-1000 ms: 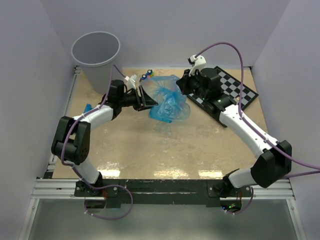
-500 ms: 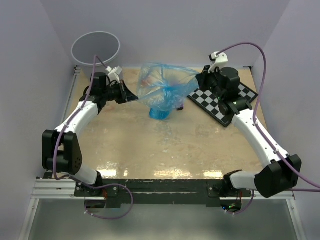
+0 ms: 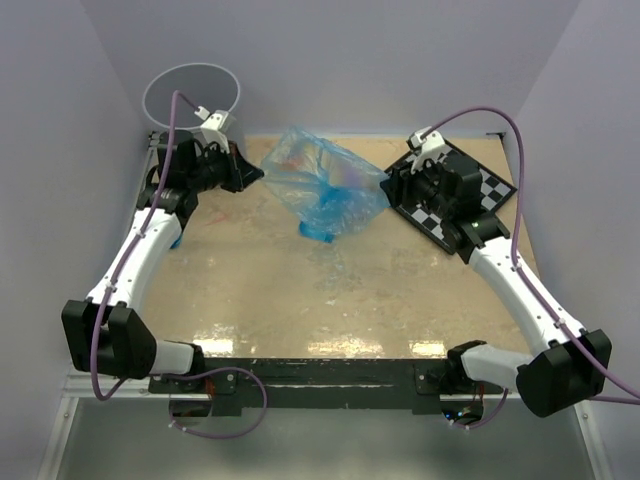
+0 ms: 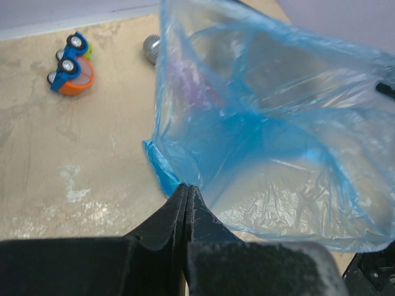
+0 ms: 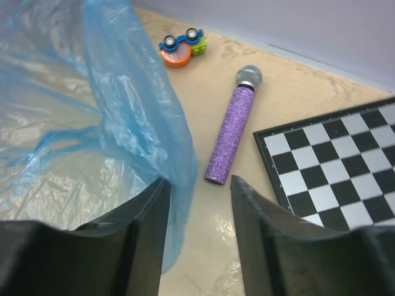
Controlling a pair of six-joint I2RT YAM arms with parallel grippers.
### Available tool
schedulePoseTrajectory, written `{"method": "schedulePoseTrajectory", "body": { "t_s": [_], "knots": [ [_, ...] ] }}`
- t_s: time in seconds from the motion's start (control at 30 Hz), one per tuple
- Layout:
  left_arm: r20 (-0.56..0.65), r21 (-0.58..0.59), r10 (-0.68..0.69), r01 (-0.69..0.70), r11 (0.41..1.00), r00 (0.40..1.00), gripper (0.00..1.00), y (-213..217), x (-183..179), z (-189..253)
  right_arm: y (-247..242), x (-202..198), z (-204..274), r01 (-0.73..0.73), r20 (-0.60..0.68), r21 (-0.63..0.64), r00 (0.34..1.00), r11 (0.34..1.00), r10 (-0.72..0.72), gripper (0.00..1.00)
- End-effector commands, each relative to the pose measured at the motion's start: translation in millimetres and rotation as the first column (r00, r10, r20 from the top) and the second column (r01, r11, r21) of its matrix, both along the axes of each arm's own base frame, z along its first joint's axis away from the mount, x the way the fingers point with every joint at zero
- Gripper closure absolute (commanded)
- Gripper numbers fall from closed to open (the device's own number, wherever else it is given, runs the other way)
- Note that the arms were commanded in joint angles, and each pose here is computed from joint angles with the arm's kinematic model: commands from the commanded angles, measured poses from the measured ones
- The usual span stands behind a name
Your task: Put the trash bags into the trash bin
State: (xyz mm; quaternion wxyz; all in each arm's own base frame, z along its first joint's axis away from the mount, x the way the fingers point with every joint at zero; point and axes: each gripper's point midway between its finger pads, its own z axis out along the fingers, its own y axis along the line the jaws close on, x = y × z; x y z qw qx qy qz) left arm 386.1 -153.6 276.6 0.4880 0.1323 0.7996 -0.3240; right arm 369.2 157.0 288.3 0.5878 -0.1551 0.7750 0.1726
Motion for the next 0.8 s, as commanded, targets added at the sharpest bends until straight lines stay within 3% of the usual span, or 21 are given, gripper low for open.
{"method": "schedulePoseTrajectory", "body": {
  "t_s": [0.0,0.17,0.3,0.37,0.53,0.63,0.7,0.77],
  "knots": [
    [0.113,-0.056,-0.078,0.085,0.995,0.991,1.0,-12.2,-5.7,34.1,24.8,-25.2,16.5,-0.23,0.066,-0.045,0.97,0.972,0.233,0.43],
    [0.146,-0.088,-0.124,0.138,0.987,0.981,1.0,-18.3,-21.0,42.9,38.8,-27.1,11.7,-0.307,0.062,-0.031,0.949,0.951,0.309,0.18],
    [0.172,-0.082,-0.155,0.171,0.982,0.973,1.0,-20.7,-30.6,50.9,59.1,-30.5,16.2,-0.381,0.067,-0.014,0.922,0.924,0.381,0.07],
    [0.186,-0.081,-0.165,0.182,0.98,0.969,1.0,-21.8,-34.1,55.0,65.6,-30.8,23.7,-0.399,0.079,-0.026,0.913,0.917,0.4,0.06],
    [0.247,-0.079,-0.145,0.169,0.982,0.958,1.0,-20.6,-36.9,70.2,48.6,-12.4,18.9,-0.263,0.049,-0.072,0.963,0.962,0.266,0.08],
    [0.249,-0.062,-0.142,0.162,0.985,0.958,1.0,-19.7,-36.1,69.0,68.0,-35.8,24.0,-0.427,0.056,-0.063,0.901,0.902,0.43,0.05],
    [0.242,-0.043,-0.149,0.164,0.985,0.959,1.0,-19.6,-36.5,65.4,90.9,-62.5,32.8,-0.584,0.074,-0.061,0.806,0.809,0.587,0.02],
    [0.232,-0.027,-0.169,0.18,0.983,0.958,1.0,-20.8,-40.5,62.5,103.6,-73.7,43.9,-0.624,0.096,-0.063,0.773,0.778,0.628,0.02]
  ]
}}
